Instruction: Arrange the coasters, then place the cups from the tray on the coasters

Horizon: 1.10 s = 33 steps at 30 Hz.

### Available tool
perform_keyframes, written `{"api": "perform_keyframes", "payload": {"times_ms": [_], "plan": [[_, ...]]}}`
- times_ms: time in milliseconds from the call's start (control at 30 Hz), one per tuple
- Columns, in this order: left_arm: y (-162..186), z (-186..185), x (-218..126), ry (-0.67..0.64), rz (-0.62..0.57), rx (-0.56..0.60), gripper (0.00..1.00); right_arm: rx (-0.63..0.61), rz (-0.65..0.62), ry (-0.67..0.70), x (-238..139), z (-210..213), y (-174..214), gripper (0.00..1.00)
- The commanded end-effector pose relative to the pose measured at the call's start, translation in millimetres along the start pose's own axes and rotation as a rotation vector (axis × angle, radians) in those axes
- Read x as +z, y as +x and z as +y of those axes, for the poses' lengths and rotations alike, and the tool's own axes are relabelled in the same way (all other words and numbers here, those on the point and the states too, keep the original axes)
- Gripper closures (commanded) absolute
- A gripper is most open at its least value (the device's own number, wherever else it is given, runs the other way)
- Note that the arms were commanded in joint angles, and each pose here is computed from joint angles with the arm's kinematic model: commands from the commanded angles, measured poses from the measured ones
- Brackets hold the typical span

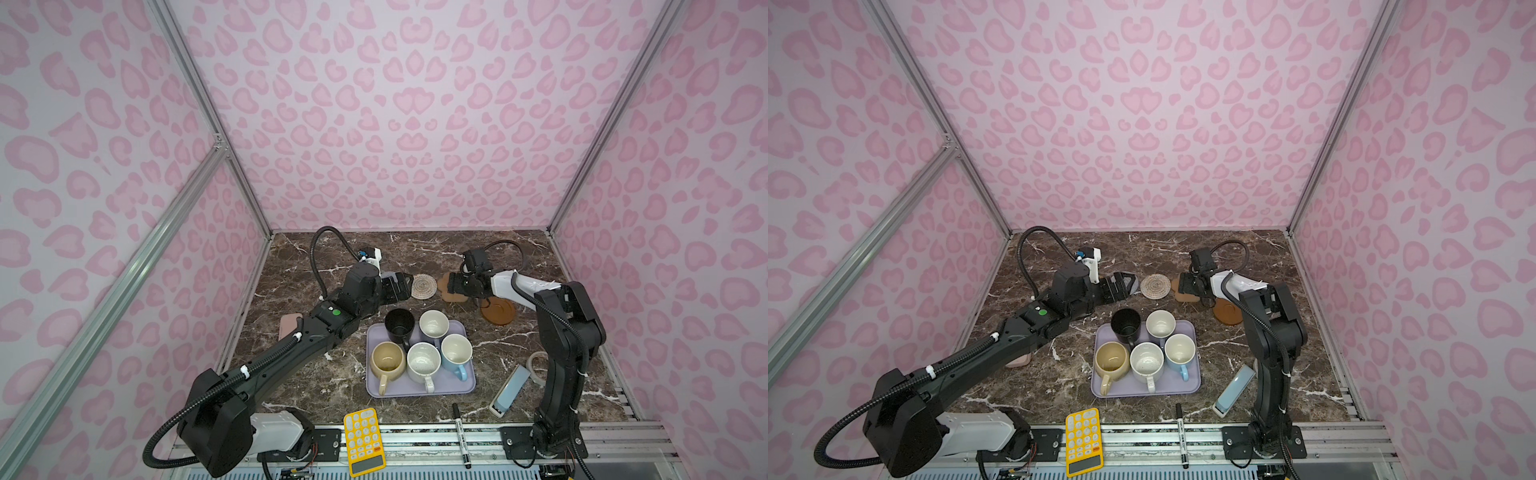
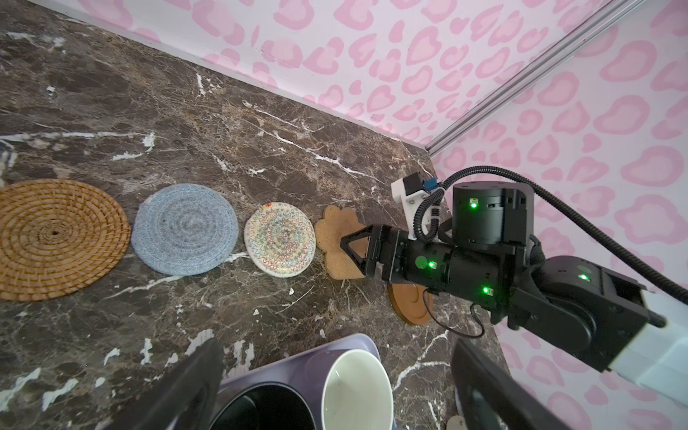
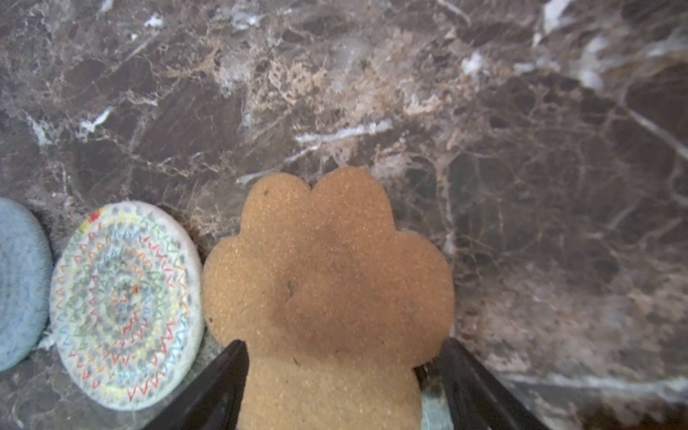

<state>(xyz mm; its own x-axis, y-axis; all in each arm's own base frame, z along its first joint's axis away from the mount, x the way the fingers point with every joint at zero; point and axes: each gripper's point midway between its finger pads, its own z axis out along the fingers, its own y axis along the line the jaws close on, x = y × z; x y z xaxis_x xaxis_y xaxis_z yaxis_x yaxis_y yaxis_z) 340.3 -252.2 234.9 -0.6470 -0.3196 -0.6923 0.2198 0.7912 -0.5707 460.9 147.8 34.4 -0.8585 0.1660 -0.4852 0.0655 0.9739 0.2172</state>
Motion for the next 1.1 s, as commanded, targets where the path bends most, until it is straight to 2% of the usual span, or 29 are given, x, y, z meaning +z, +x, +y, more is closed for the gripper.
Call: {"api": "perform_keyframes", "payload": {"times_ms": [0,133,333,433,600,733,1067], "plan": [[-12,-3,-3,-0.005,-0.041,0.009,0.03,-0.029,0.039,0.01,9,0,4,0.18],[-12,0,-6,-0.018,-0.047,0.016,0.03,-0.041,0.053,0.019,16,2,4,0.2],[-10,5,-9,-0.031,-0.053,0.022,0.03,-0.052,0.053,0.13,9,-15,0,0.2],[-10,5,-11,-0.028,-0.056,0.024,0.03,-0.081,0.006,0.197,-4,-18,-9,0.18],[-11,5,-15,-0.02,-0.067,0.023,0.03,-0.161,-0.042,0.175,-12,11,-15,0.18],[-8,8,-18,-0.022,-0.074,0.016,0.03,-0.181,-0.004,0.1,1,32,-7,0.19],[-5,14,-25,-0.027,-0.087,0.01,0.03,-0.218,0.042,0.162,18,30,1,0.22]]}}
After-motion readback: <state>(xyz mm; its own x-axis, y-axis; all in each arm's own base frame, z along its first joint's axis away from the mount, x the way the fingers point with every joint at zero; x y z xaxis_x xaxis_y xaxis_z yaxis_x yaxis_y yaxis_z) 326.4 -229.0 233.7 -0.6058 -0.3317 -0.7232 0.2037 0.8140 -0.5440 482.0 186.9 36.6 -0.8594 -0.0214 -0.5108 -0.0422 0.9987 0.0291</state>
